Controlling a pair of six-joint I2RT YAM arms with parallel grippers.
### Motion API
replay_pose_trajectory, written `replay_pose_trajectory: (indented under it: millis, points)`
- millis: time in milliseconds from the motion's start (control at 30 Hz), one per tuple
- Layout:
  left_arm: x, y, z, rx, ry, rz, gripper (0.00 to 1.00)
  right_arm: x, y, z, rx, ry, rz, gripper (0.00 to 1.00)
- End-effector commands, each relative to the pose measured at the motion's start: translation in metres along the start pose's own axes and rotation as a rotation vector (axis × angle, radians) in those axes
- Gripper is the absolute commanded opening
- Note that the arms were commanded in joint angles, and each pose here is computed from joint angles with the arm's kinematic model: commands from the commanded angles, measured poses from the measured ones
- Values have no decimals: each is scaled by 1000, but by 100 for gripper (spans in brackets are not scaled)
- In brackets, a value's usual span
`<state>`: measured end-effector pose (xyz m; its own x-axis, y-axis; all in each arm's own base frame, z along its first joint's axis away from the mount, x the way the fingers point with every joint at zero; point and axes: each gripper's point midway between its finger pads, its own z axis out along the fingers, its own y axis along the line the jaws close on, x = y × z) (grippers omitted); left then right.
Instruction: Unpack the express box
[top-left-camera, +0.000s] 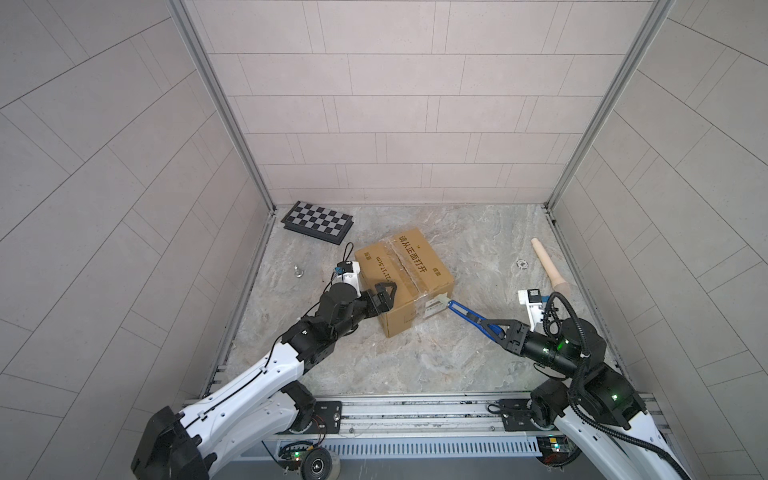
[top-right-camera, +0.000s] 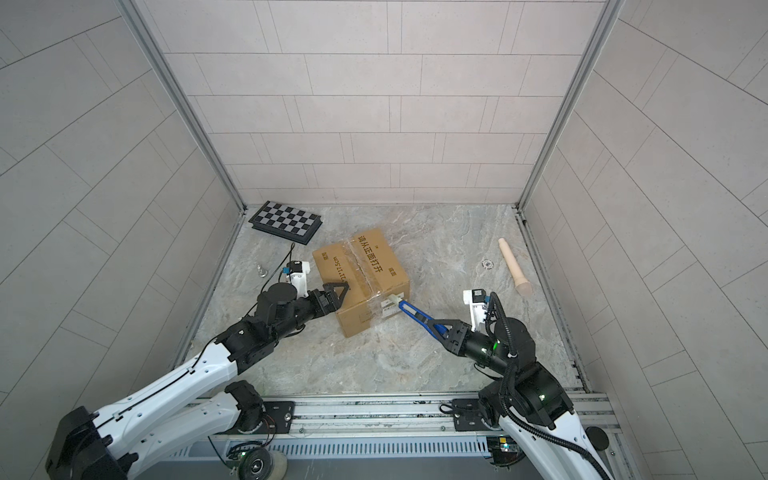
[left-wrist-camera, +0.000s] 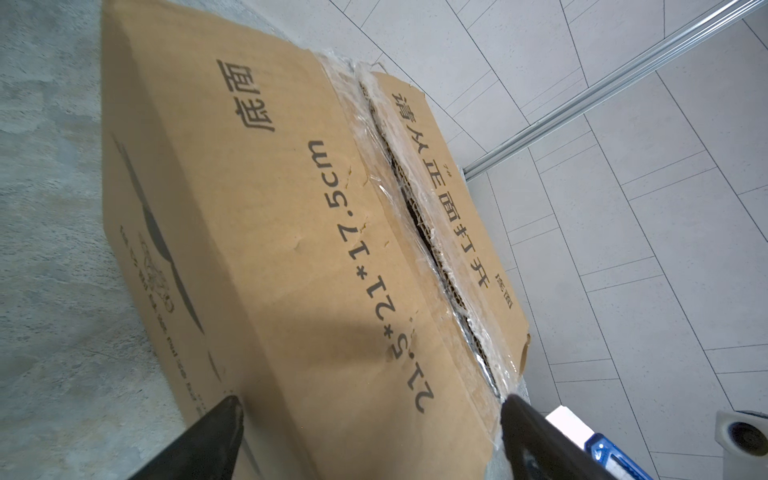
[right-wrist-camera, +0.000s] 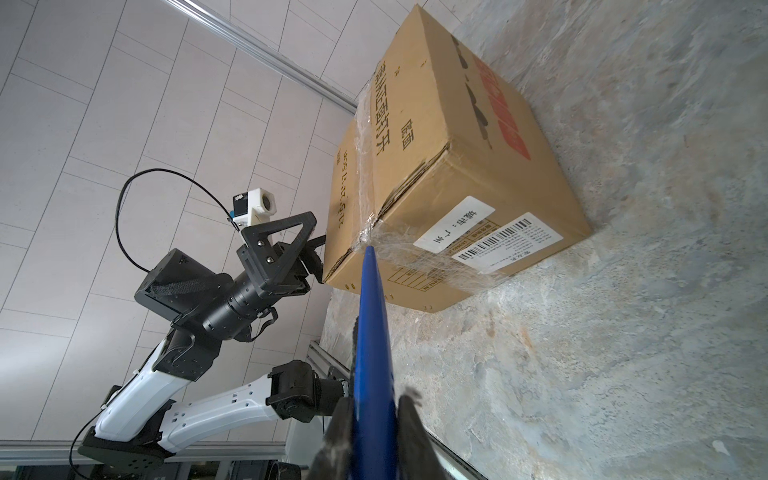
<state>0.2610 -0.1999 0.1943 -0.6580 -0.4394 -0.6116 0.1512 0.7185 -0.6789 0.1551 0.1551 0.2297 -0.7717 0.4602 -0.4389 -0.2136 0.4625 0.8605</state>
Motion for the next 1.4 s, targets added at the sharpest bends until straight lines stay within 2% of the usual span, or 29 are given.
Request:
replay_pose_trajectory:
  millis: [0,1367]
  points:
    - [-9,-7,-4,18,-24,16,100,-8,11,1,-49,-36,4,0]
    - [-8,-3,-6,26,-27,-2,100,-8,-3,17,-46,-39,41,0]
